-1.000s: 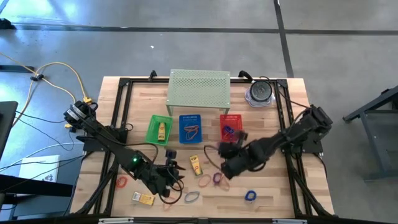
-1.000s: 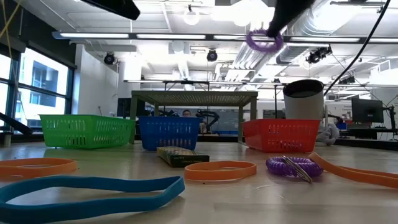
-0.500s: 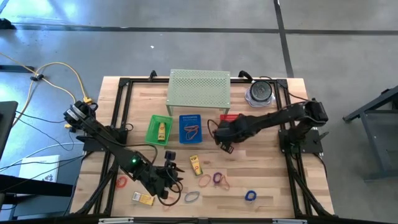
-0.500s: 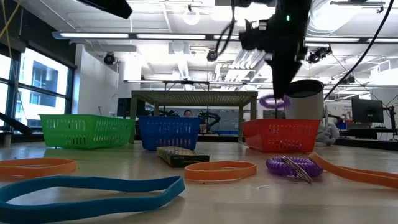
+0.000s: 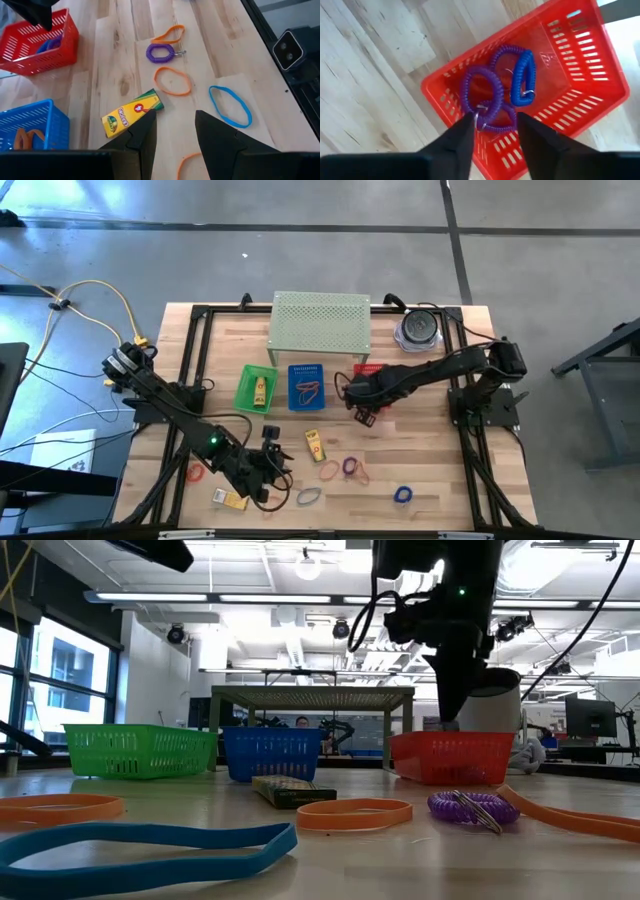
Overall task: Pick & Place Office Desk Supplies
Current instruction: Put the orange rubber band into the blue bin
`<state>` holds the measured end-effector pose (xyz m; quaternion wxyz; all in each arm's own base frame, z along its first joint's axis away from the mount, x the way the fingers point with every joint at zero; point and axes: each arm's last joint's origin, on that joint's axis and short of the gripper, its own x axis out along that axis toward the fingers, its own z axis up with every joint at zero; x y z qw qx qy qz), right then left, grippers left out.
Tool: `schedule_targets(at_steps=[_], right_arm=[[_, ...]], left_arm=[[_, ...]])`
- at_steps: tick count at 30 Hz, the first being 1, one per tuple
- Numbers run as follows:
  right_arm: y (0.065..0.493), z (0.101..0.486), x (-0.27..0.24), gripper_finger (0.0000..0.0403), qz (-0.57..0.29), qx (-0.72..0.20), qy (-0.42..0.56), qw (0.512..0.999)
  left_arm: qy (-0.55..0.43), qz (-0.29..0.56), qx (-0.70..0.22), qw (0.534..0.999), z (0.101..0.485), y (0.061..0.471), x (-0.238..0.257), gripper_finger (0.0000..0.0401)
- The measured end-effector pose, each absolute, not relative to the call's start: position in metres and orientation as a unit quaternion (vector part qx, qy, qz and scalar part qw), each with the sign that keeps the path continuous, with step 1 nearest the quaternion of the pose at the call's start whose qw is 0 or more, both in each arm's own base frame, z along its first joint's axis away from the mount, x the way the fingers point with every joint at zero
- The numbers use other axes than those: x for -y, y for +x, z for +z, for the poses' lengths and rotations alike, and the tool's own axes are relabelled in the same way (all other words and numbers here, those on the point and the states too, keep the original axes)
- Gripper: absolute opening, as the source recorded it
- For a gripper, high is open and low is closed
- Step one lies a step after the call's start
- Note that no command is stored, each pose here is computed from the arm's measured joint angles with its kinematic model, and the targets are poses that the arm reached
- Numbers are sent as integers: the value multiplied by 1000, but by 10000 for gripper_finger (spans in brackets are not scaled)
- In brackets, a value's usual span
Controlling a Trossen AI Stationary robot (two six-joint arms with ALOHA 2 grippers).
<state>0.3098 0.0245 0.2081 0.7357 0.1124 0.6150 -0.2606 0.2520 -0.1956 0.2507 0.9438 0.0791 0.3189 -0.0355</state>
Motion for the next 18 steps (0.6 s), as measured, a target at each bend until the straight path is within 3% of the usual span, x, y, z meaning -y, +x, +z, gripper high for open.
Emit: schedule_targets(at_steps=[4, 7, 12, 18], right_arm=[[310, 208, -24, 182, -262, -615, 110, 736], [308, 208, -21, 196, -265, -622, 125, 726], [307, 213, -25, 192, -249, -638, 145, 714], [303, 239, -49, 175, -223, -608, 152, 747]], left_arm=[[81, -37, -319, 943, 251, 252, 196, 128], [81, -37, -320, 943, 251, 252, 196, 128], [89, -39, -320, 942, 250, 252, 196, 128], [90, -39, -321, 942, 250, 252, 195, 128]])
